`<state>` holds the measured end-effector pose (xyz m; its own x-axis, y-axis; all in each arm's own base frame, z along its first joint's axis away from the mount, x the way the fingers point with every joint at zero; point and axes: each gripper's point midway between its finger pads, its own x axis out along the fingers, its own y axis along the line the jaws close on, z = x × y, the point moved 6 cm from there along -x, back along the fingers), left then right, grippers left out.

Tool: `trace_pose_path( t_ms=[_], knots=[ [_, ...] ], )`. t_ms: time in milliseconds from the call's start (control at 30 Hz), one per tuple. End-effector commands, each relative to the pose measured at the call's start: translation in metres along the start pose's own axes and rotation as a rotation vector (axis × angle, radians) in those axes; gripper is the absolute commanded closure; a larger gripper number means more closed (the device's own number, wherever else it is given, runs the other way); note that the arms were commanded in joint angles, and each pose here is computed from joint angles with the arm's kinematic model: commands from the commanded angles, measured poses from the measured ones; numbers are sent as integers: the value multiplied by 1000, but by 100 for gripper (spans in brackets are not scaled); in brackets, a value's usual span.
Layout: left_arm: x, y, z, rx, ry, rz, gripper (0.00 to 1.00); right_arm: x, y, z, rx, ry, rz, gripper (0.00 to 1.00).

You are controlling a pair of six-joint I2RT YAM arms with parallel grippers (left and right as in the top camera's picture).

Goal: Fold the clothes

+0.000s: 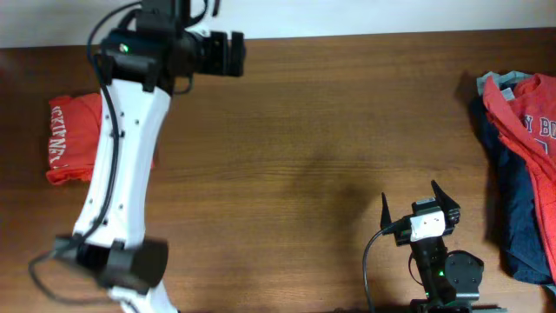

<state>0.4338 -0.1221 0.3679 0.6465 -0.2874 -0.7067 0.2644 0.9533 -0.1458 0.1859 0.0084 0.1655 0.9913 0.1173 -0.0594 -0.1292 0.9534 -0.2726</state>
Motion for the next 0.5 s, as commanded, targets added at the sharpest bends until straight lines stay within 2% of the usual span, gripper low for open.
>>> trace_pose_path(
  t_ms=[0, 167, 367, 467],
  knots=[
    [-34, -8, -9, 28, -149, -29, 1, 0, -1, -2, 13, 4, -14, 1],
    [-50, 5, -46, 26, -233, -13, 1, 0, -1, -2, 13, 4, -14, 1],
    [-62, 27, -112, 4, -340, 27, 0, 0, -1, -2, 13, 4, -14, 1],
    [-68, 32, -143, 13, -448, 35, 1, 0, -1, -2, 13, 4, -14, 1]
  ],
)
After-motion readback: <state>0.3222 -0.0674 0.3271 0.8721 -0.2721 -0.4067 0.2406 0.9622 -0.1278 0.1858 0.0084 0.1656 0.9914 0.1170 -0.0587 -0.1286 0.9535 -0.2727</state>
